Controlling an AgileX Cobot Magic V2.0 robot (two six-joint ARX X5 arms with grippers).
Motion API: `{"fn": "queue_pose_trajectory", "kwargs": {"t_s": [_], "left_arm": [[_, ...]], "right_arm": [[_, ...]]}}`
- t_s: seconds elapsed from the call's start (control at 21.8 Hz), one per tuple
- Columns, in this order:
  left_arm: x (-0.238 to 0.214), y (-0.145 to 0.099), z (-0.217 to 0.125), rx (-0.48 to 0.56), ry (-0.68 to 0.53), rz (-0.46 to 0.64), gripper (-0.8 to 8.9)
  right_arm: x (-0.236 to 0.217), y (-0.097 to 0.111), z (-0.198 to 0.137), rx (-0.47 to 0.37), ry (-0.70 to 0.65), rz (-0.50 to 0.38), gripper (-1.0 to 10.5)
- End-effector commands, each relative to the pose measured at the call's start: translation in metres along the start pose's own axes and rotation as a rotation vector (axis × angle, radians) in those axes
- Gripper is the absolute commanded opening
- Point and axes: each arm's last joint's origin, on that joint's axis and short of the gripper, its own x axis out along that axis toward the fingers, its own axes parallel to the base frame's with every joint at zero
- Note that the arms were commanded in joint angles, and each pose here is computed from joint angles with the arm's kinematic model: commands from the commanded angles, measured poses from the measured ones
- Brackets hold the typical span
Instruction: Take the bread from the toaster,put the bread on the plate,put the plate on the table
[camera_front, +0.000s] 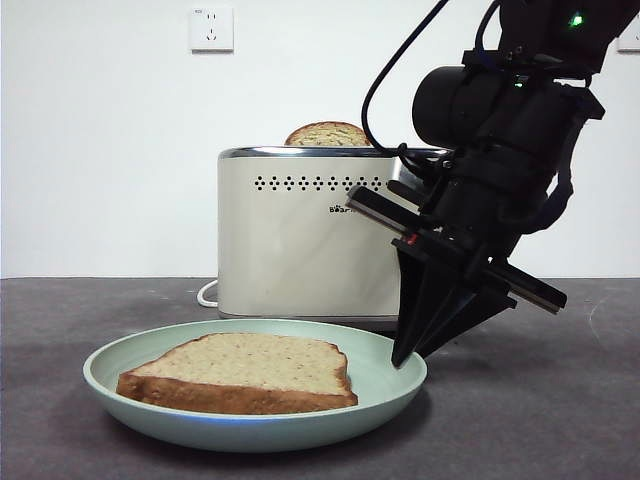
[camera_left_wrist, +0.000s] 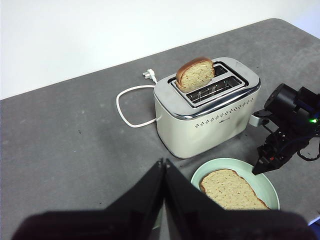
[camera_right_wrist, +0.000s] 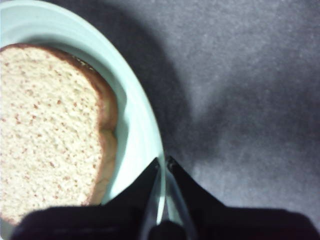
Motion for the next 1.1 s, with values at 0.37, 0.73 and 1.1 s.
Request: {"fn": "queue_pose_trajectory", "kwargs": {"t_s": [0.37,0.73,1.1], "left_arm": [[-0.001,0.000,-0.005,0.041,0.046,-0.004,-0.08],[-0.001,0.000,-0.005,0.040,0.046,-0.003,-0.08],[-0.001,0.000,-0.005,0.037,0.046,-0.004,-0.08]], "right_arm": [[-0.064,0.021,-0.012,-0.136,-0.125,0.034,4.5],[-0.186,0.053,-0.105,-0.414,-0.297,0.118,4.4],[-0.222,0.046,-0.159,-0.461,-0.331,0.159,1.1]]}}
